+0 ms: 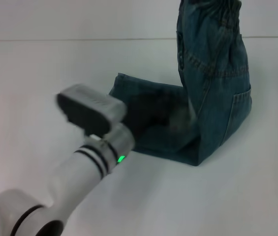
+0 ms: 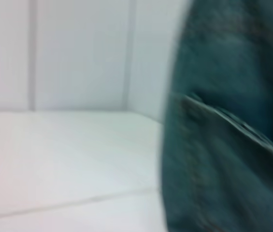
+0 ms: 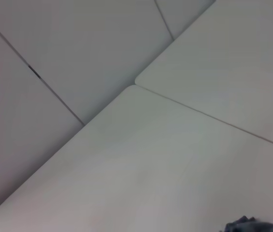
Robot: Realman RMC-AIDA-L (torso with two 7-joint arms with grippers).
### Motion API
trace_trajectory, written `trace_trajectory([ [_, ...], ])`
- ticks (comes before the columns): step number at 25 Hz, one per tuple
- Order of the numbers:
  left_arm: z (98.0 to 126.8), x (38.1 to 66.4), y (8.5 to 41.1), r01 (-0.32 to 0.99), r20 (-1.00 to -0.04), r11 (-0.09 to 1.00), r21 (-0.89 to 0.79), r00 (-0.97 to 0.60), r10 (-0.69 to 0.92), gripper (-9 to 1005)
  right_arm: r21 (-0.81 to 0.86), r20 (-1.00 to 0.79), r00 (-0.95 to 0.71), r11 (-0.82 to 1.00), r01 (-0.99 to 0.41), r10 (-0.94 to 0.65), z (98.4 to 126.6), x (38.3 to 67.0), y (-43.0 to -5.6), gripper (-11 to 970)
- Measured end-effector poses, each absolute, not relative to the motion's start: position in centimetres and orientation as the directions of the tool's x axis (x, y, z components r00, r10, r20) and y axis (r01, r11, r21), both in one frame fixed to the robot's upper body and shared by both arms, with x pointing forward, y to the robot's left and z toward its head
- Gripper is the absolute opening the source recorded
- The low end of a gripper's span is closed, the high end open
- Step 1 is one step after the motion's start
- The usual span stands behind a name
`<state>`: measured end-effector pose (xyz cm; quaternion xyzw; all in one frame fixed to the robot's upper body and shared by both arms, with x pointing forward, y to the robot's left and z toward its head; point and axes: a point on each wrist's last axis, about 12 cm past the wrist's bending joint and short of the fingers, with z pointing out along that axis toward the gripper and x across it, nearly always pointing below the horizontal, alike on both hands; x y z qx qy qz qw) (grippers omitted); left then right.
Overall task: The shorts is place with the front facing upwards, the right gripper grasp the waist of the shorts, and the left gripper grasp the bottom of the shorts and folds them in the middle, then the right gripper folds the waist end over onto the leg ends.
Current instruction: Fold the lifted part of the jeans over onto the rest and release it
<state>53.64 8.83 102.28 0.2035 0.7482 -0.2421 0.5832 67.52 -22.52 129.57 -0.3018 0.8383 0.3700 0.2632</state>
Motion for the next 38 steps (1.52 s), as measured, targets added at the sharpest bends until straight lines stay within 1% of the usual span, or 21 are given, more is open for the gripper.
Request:
trace_trajectory([
  [5,102.4,53.3,12.0,0.476,-0.982,0.863,-0.169,-0.154,-0.108,136,0.468,-0.659,-0.688,0.550,-0.692,-0.305,129.1,67.3,-23.1,68],
  [7,102.5,53.5,13.7,0.436,-0.978,0.876,-0.206,-0.129,-0.166,226,0.466,-0.658,-0.688,0.551,-0.692,-0.306,129.0,67.3,-23.2,68],
  [10,102.4,53.8,17.3,0.377,-0.959,0.882,-0.283,-0.097,-0.267,360,0.467,-0.657,-0.687,0.548,-0.694,-0.311,128.7,67.2,-23.0,67],
  [11,102.4,54.0,18.9,0.362,-0.950,0.879,-0.310,-0.087,-0.299,377,0.469,-0.655,-0.687,0.545,-0.695,-0.314,128.6,67.2,-22.9,67],
  [14,102.8,53.9,23.3,0.365,-0.917,0.845,-0.390,-0.078,-0.390,428,0.470,-0.651,-0.683,0.530,-0.706,-0.332,128.3,67.1,-22.0,67],
  [16,103.3,53.6,25.8,0.381,-0.902,0.823,-0.422,-0.083,-0.424,462,0.470,-0.648,-0.677,0.516,-0.716,-0.349,128.0,67.0,-20.9,74],
  [20,103.5,52.1,29.4,0.367,-0.891,0.818,-0.443,-0.076,-0.448,458,0.464,-0.642,-0.654,0.478,-0.746,-0.399,127.1,66.7,-17.9,87],
  [26,103.3,49.8,32.0,0.314,-0.878,0.831,-0.460,-0.022,-0.478,453,0.457,-0.622,-0.632,0.441,-0.772,-0.462,125.4,66.3,-13.5,107],
  [30,103.0,49.1,32.3,0.295,-0.875,0.834,-0.467,-0.017,-0.484,452,0.440,-0.618,-0.610,0.425,-0.791,-0.496,124.3,65.9,-11.1,120],
  [33,102.9,48.8,32.4,0.290,-0.874,0.834,-0.470,-0.019,-0.485,451,0.425,-0.620,-0.603,0.431,-0.796,-0.502,123.6,65.8,-10.1,130],
  [38,103.0,48.6,32.2,0.307,-0.874,0.830,-0.465,-0.011,-0.485,450,0.420,-0.631,-0.602,0.436,-0.796,-0.490,122.9,65.8,-9.7,359],
])
